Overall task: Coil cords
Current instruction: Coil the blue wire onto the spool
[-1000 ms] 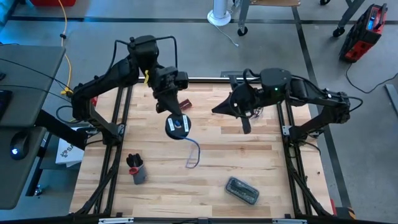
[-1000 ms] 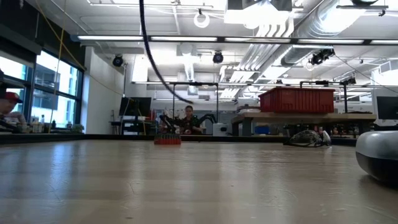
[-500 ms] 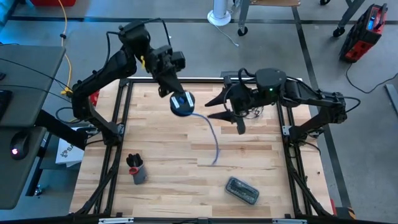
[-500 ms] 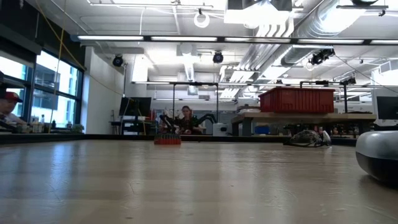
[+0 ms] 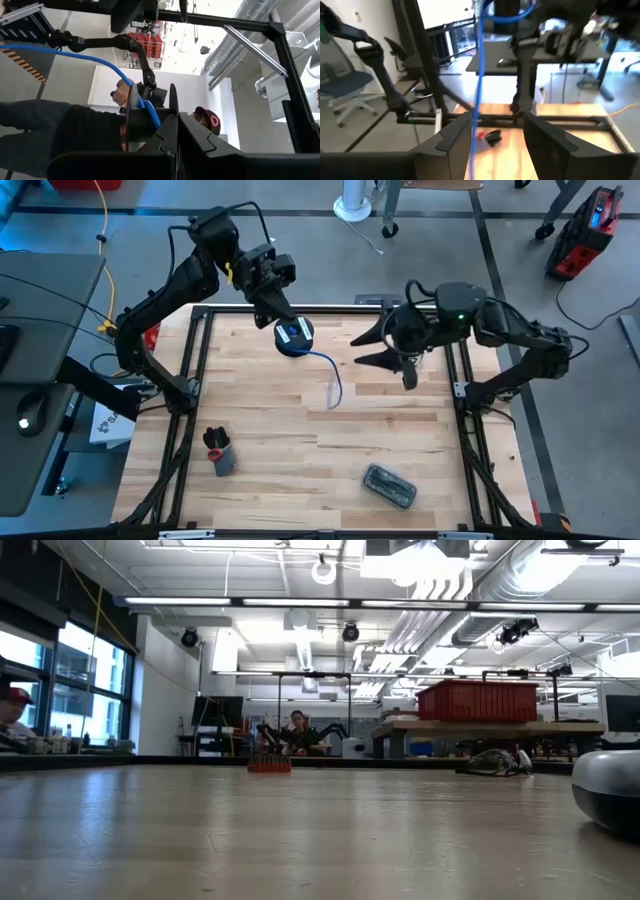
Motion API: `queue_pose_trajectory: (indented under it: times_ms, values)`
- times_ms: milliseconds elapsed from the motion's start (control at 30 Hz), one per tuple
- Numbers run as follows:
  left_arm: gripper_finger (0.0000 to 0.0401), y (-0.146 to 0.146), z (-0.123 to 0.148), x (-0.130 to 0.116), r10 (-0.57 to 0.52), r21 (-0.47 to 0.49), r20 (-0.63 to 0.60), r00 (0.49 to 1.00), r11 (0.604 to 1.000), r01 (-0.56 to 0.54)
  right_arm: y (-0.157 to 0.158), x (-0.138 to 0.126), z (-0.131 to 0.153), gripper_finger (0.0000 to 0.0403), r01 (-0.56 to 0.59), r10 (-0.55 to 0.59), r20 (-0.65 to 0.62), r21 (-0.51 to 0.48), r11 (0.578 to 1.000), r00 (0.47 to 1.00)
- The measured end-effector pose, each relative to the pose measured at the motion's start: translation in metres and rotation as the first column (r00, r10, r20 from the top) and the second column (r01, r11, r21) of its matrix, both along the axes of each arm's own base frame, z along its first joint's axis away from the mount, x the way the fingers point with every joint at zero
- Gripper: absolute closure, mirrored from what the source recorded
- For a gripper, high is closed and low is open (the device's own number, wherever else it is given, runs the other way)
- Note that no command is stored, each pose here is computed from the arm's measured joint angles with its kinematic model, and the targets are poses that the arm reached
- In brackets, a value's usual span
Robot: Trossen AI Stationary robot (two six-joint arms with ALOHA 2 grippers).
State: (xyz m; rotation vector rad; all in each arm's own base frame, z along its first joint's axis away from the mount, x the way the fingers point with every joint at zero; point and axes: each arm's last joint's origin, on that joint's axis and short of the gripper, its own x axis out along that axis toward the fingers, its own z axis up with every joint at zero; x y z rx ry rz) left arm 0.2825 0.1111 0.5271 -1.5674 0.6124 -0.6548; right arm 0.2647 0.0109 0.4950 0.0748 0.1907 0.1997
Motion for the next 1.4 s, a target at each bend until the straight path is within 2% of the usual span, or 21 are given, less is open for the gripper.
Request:
queue_pose_trajectory:
  times_ms: [300,467,700,900,1167,1400]
  values:
    - [0.0401,0.008,0.0,-0.003,0.028,0.005,0.005,1.0,1.0,-0.028,0.01,0.029,-0.024,0.0233,0.062,-0.065,-0.107,-0.027,0.998,0.992]
    - [0.0401,0.009,0.0,-0.004,0.033,0.01,0.012,0.999,0.999,-0.033,0.009,0.031,-0.024,0.0234,0.117,-0.122,-0.108,-0.049,0.992,0.987]
    - [0.0401,0.009,0.001,-0.004,0.029,0.014,0.017,0.999,0.999,-0.03,0.011,0.031,-0.028,0.0241,0.106,-0.107,-0.146,-0.017,0.994,0.983]
    - [0.0401,0.009,0.001,-0.004,0.029,0.014,0.017,0.999,0.999,-0.03,0.011,0.033,-0.03,0.0291,0.108,-0.109,-0.159,-0.012,0.994,0.981]
    - [0.0401,0.009,0.001,-0.004,0.029,0.014,0.016,0.999,0.999,-0.03,0.011,0.033,-0.031,0.0386,0.103,-0.105,-0.16,-0.019,0.995,0.982]
    - [0.0401,0.005,0.0,-0.003,-0.001,-0.01,-0.012,1.0,1.0,0.0,0.017,0.032,-0.027,0.04,0.084,-0.091,-0.117,-0.065,0.994,0.989]
